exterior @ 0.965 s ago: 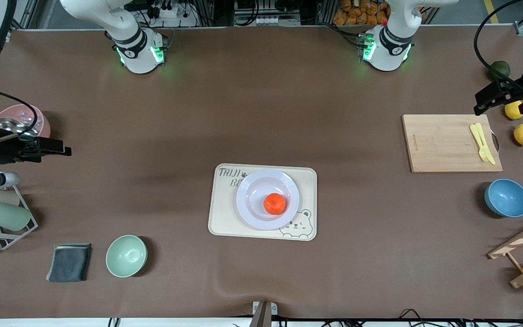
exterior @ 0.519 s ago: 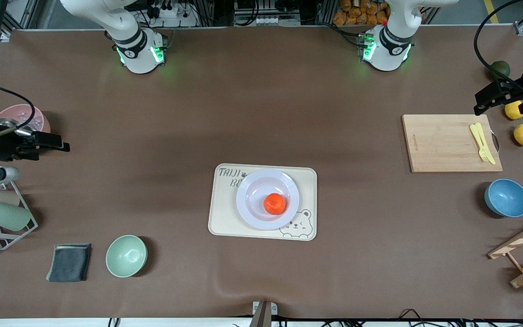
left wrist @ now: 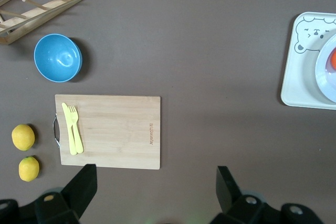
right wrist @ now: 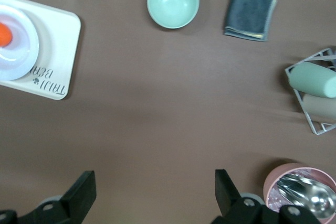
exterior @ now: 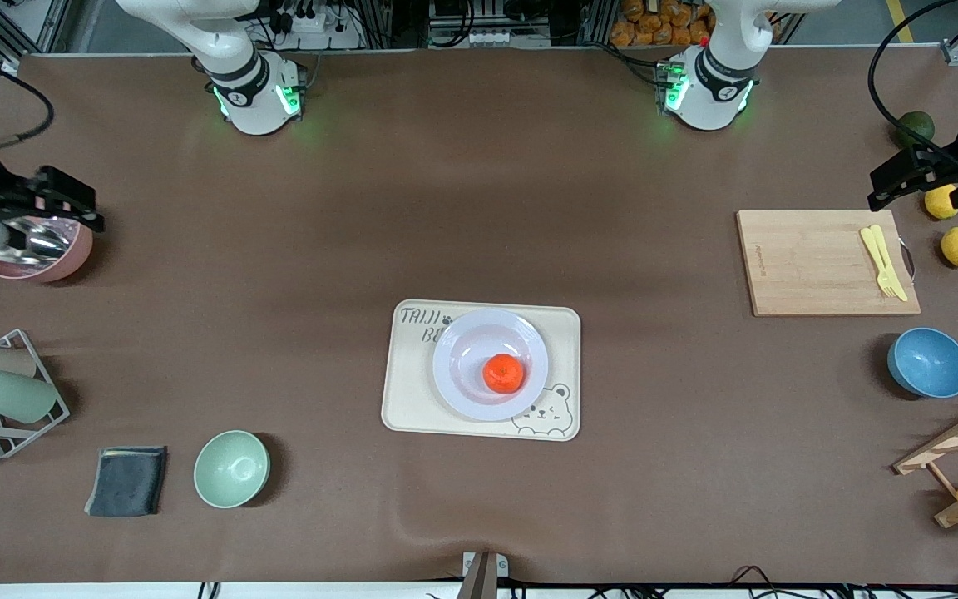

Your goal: Place orange and plate with both arms

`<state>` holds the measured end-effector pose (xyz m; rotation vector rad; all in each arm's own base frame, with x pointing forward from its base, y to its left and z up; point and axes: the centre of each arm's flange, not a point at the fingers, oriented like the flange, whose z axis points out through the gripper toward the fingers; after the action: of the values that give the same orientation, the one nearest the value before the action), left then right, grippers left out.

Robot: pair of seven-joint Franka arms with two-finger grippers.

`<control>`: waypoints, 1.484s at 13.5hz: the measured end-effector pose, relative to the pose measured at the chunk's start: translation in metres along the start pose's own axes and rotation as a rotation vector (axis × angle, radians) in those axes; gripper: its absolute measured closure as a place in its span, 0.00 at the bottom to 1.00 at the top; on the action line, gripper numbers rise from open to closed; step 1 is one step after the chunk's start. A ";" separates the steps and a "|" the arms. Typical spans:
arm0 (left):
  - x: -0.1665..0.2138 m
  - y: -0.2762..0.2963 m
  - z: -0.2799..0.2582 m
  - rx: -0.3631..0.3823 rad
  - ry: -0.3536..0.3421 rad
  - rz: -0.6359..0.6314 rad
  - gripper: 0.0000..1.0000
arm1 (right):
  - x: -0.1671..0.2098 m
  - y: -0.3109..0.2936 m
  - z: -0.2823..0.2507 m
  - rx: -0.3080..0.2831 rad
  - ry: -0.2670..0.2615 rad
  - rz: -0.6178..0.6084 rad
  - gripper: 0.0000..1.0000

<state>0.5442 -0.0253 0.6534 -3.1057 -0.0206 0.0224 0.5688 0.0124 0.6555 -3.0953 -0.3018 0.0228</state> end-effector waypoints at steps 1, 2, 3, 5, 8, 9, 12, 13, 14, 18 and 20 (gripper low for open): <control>0.000 0.000 0.000 0.000 0.000 0.000 0.00 | -0.006 0.011 -0.002 -0.002 0.005 0.017 0.00; 0.000 0.000 0.000 0.000 0.000 0.000 0.00 | -0.010 0.022 -0.003 -0.004 0.007 0.029 0.00; 0.000 0.000 0.000 0.000 0.000 0.000 0.00 | -0.013 0.031 -0.003 -0.003 0.006 0.036 0.00; 0.000 0.000 0.000 0.000 -0.003 0.000 0.00 | -0.015 0.036 -0.001 -0.002 0.002 0.041 0.00; -0.002 0.000 0.001 0.001 -0.015 0.000 0.00 | -0.014 0.032 -0.001 -0.004 0.001 0.034 0.00; -0.002 0.000 0.001 0.001 -0.015 0.000 0.00 | -0.014 0.032 -0.001 -0.004 0.001 0.033 0.00; -0.002 0.000 0.001 0.001 -0.016 0.000 0.00 | -0.013 0.027 -0.001 -0.009 0.001 0.023 0.00; -0.002 0.000 0.001 0.001 -0.016 0.000 0.00 | -0.013 0.027 -0.001 -0.017 -0.001 0.022 0.00; -0.002 0.000 0.001 0.001 -0.016 0.000 0.00 | -0.013 0.027 -0.001 -0.024 -0.002 0.021 0.00; -0.002 -0.003 0.001 0.001 -0.018 -0.004 0.00 | -0.013 0.025 0.000 -0.029 -0.006 0.018 0.00; -0.002 -0.004 0.002 0.001 -0.018 -0.007 0.00 | -0.013 0.025 0.001 -0.028 -0.008 0.018 0.00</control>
<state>0.5423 -0.0214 0.6520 -3.1044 -0.0317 0.0505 0.5611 -0.0147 0.6538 -3.1268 -0.2775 0.0316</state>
